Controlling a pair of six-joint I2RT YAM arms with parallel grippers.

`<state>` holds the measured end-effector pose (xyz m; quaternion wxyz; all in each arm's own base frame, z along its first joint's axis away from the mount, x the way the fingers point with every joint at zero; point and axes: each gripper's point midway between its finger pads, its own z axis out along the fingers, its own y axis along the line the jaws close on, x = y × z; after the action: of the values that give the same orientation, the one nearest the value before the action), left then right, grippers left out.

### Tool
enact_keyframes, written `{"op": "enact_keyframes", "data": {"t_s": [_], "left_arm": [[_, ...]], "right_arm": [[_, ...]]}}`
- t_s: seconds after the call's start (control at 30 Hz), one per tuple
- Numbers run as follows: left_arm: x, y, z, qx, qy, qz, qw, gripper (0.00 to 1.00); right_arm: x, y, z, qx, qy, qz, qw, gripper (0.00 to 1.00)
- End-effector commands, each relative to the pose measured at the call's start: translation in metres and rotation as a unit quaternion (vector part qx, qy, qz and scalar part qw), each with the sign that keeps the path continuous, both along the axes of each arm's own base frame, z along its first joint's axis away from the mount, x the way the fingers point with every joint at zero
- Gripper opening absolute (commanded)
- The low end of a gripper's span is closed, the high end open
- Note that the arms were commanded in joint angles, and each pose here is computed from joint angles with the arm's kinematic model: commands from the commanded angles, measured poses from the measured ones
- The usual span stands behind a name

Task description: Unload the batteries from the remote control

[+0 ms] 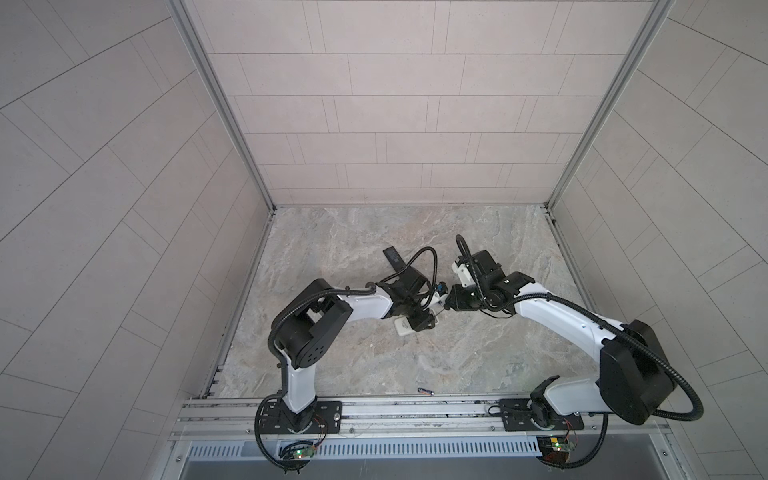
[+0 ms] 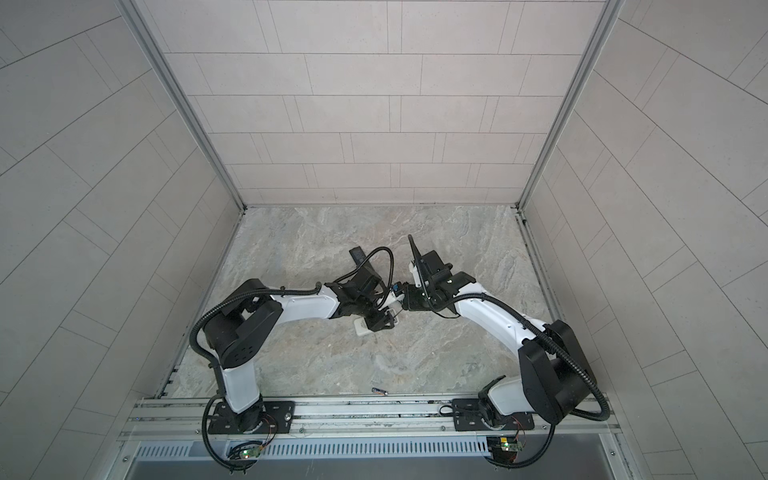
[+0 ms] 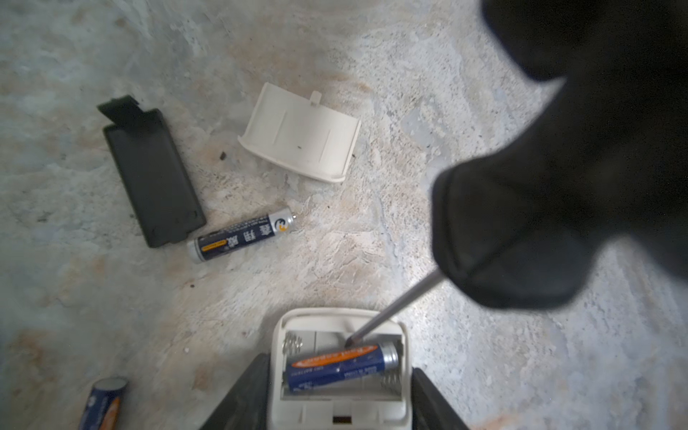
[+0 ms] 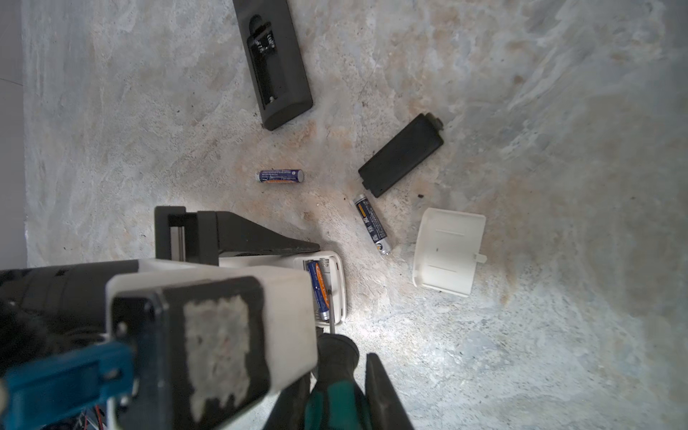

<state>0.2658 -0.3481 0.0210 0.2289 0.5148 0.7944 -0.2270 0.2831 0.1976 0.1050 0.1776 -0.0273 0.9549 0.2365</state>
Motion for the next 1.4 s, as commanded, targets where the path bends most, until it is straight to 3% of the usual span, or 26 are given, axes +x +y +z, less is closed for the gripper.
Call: {"op": "enact_keyframes", "data": {"t_s": [0.0, 0.5, 0.73, 1.13, 1.37], "left_arm": [[-0.013, 0.011, -0.020, 0.028, 0.027, 0.000, 0.999, 0.49], [-0.010, 0.008, -0.017, 0.021, 0.024, 0.002, 0.999, 0.47], [-0.004, 0.009, -0.012, 0.026, 0.006, 0.007, 1.000, 0.46], [0.011, 0.023, 0.009, 0.066, -0.086, 0.008, 0.994, 0.46], [0.003, 0.020, 0.005, 0.068, -0.059, -0.006, 0.996, 0.46]], "right_arm": [[-0.013, 0.000, -0.032, 0.033, 0.063, -0.026, 0.997, 0.00], [-0.012, -0.008, -0.042, 0.111, 0.123, -0.065, 0.984, 0.00], [-0.011, -0.013, -0.044, 0.104, 0.123, -0.070, 0.984, 0.00], [-0.004, -0.009, -0.040, 0.121, 0.116, -0.066, 0.984, 0.00], [-0.008, -0.014, -0.042, 0.107, 0.127, -0.057, 0.984, 0.00]]}}
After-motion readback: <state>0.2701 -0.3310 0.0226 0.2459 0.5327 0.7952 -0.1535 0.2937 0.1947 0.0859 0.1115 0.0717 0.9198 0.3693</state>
